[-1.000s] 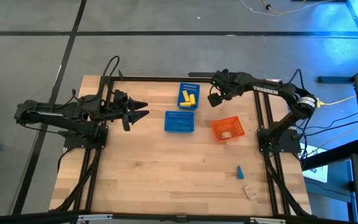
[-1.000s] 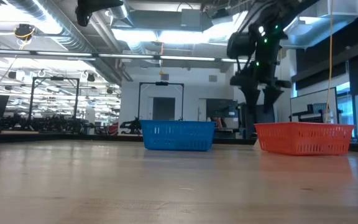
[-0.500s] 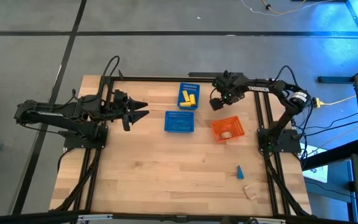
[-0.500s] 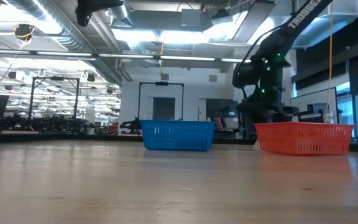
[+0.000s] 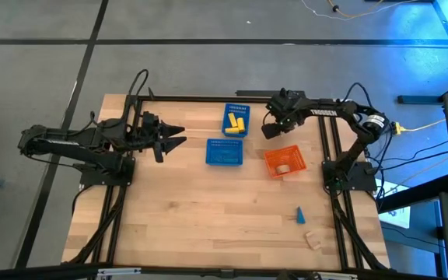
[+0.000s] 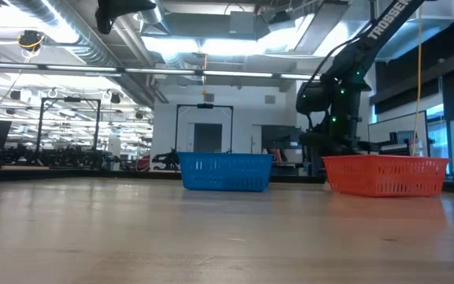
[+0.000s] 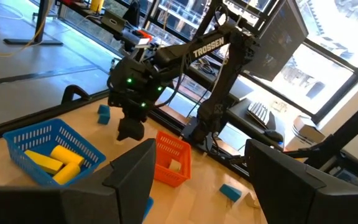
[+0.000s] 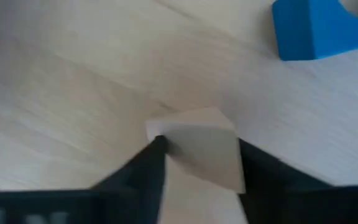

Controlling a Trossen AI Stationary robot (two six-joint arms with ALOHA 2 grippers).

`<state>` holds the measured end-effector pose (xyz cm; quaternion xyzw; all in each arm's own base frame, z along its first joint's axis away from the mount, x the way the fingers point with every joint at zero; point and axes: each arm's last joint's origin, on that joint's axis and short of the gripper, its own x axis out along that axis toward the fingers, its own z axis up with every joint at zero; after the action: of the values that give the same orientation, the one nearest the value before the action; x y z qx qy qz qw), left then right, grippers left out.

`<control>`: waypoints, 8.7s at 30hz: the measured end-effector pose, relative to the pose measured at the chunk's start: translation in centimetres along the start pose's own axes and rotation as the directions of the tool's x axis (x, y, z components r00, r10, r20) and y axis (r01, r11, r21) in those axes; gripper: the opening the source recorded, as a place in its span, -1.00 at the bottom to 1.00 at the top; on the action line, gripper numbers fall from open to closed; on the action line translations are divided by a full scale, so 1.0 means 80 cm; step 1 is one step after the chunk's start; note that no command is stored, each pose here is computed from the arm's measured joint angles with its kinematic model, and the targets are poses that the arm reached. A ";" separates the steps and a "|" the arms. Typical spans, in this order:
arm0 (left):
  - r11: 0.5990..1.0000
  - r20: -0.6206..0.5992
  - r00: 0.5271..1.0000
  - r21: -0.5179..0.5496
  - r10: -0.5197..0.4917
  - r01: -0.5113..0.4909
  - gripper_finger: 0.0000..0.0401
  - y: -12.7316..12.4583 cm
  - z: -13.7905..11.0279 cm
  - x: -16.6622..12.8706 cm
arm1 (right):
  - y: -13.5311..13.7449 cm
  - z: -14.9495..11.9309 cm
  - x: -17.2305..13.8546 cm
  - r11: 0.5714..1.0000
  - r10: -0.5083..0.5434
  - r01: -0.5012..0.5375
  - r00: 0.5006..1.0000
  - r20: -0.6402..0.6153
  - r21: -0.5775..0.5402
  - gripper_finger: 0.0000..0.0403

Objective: Sort & place blocks by color
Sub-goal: Put the top light brown block into the orange basket, then put the top blue block into the bottom blue basket, then put the blue block into the bottom blue basket, then put the light brown block into the orange basket

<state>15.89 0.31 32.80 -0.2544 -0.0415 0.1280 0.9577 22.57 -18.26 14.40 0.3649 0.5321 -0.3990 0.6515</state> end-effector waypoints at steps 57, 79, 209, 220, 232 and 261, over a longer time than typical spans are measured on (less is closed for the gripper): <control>1.000 0.000 1.000 0.002 0.001 -0.001 0.19 0.000 0.000 0.000 | -0.014 -0.049 -0.118 0.766 -0.137 -0.166 0.902 0.410 0.621 0.37; 1.000 -0.004 1.000 0.003 -0.006 0.006 0.19 0.000 0.000 0.000 | -0.058 0.019 0.016 0.454 -0.190 -0.130 0.952 0.239 0.881 0.34; 0.999 0.033 0.999 -0.011 0.043 -0.043 0.19 0.001 0.002 0.000 | 0.209 -0.244 -0.122 0.875 0.456 -0.483 0.842 0.289 0.025 -0.58; 0.999 0.025 0.999 -0.032 0.037 -0.037 0.19 0.001 0.001 0.000 | 0.209 -0.115 -0.067 0.847 0.494 -0.532 0.794 0.353 0.010 -0.58; 0.999 0.025 0.999 -0.033 0.038 -0.037 0.19 0.001 0.001 0.000 | 0.203 -0.092 -0.072 0.798 0.577 -0.601 0.747 0.330 -0.034 0.64; 0.999 0.024 0.999 -0.031 0.044 -0.043 0.19 0.002 0.001 0.000 | 0.115 -0.462 -0.184 0.973 0.200 -0.230 0.847 -0.493 -0.001 0.82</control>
<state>15.85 0.45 32.81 -0.2683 -0.0500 0.1513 0.9501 14.39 20.75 23.17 0.4915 0.6469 -0.2021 0.5469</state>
